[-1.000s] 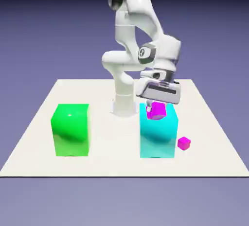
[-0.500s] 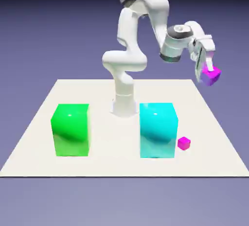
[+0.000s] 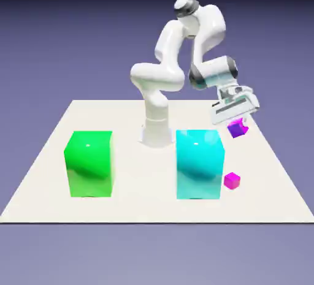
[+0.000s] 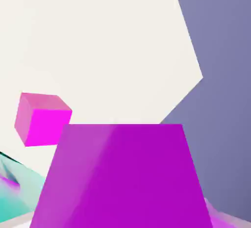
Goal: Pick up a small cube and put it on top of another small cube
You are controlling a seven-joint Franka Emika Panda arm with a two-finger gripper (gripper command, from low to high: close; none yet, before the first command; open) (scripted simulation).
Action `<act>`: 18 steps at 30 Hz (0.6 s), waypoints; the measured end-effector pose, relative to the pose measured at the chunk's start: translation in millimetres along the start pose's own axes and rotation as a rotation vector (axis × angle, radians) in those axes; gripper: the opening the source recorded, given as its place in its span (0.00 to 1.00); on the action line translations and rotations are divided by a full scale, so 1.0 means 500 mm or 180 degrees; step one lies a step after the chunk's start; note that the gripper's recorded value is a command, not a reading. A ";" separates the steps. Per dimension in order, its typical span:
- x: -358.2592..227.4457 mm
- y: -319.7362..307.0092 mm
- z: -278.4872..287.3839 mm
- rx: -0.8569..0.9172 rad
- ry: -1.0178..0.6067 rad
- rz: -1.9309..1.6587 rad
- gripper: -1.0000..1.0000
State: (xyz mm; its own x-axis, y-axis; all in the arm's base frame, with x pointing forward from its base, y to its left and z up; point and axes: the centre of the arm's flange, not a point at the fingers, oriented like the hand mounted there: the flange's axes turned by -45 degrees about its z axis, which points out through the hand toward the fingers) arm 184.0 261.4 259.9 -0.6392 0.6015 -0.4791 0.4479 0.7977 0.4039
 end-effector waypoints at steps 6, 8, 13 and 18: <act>-0.033 -0.185 0.011 0.1149 -0.0097 -0.0485 0.00; -0.035 -0.195 0.010 0.1223 -0.0108 -0.0544 0.00; -0.029 -0.232 0.098 0.1234 -0.0098 -0.0554 0.00; -0.022 -0.248 0.134 0.1221 -0.0106 -0.0543 1.00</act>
